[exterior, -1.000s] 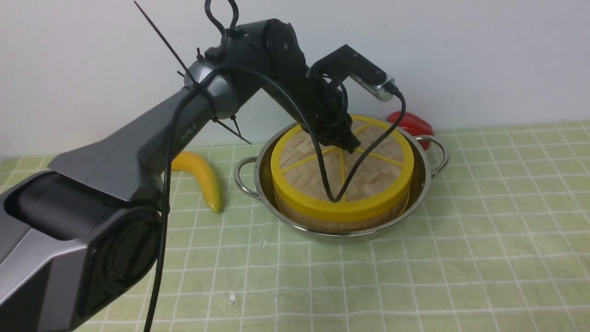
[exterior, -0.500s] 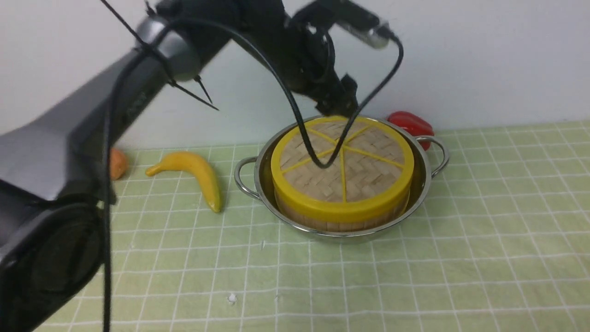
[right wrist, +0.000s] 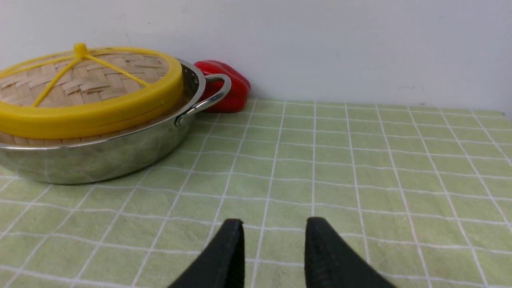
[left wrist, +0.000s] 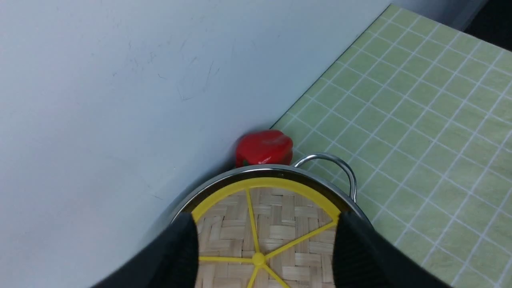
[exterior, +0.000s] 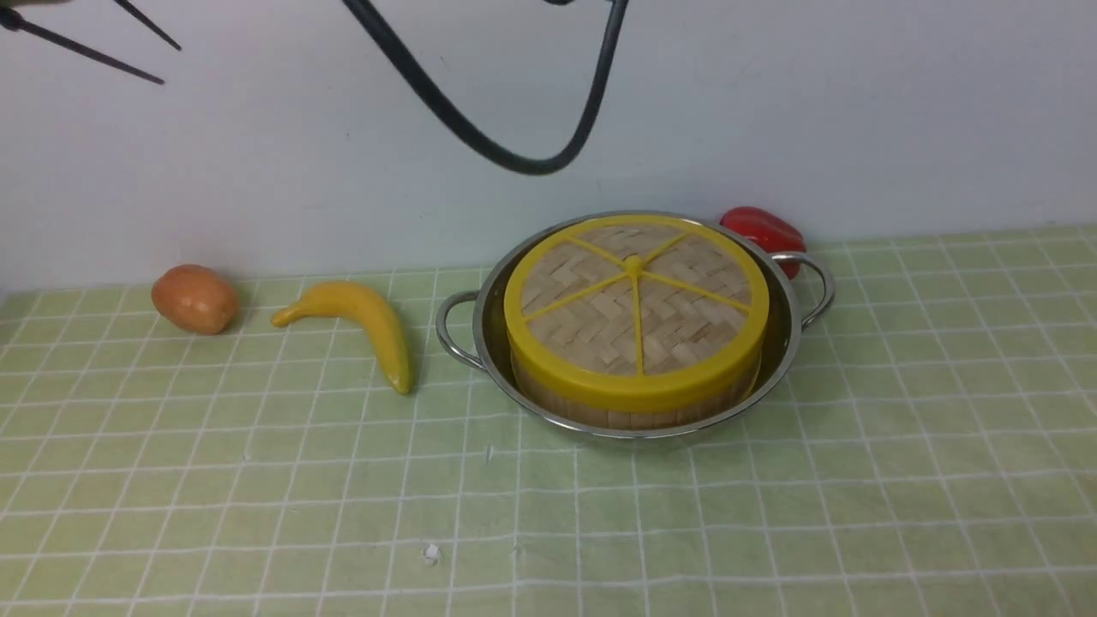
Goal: Place the steamer in the pot on the green tablecloth, and put the lid on the steamer.
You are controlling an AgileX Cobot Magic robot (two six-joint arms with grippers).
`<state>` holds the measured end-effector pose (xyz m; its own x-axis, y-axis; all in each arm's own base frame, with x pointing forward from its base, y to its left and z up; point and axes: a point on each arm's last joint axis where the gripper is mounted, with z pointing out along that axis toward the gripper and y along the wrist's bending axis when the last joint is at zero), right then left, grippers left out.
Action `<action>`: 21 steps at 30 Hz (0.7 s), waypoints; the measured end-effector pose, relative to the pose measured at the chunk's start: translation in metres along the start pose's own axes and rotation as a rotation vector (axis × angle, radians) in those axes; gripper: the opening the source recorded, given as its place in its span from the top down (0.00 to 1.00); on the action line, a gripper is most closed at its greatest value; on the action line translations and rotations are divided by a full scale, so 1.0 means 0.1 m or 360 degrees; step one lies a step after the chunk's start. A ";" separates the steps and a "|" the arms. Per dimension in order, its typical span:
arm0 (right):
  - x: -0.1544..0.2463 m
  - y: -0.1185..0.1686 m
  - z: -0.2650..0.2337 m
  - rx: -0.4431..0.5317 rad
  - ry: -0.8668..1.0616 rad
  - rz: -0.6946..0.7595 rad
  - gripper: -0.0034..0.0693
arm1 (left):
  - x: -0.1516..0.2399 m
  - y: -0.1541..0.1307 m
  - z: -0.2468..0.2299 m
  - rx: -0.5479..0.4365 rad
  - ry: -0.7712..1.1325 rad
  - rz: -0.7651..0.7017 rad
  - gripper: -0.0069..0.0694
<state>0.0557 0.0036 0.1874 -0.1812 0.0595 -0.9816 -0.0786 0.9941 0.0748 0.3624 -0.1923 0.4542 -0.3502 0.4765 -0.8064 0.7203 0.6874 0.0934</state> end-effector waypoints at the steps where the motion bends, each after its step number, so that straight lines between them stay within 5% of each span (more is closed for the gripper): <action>1: 0.00 0.00 0.00 0.0000 0.0000 0.0000 0.62 | 0.00 0.00 0.00 -0.0001 -0.0001 -0.0001 0.40; 13: 0.00 0.00 0.00 0.0000 0.0000 0.0000 0.62 | 0.39 -0.07 -0.15 -0.0105 0.0131 -0.0012 0.63; 17: 0.00 0.00 0.00 0.0000 0.0000 0.0000 0.62 | 0.87 -0.23 -0.60 -0.0266 0.0008 -0.0003 0.67; 21: 0.00 0.00 0.00 0.0000 0.0000 0.0000 0.62 | 1.81 -0.36 -1.14 -0.0545 -0.0255 -0.0149 0.68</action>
<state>0.0557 0.0036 0.1874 -0.1812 0.0595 -0.9816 -0.0786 0.9941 0.0748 0.2051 -0.0687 0.3713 -0.2877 0.3298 -0.8991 0.4385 0.8800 0.1825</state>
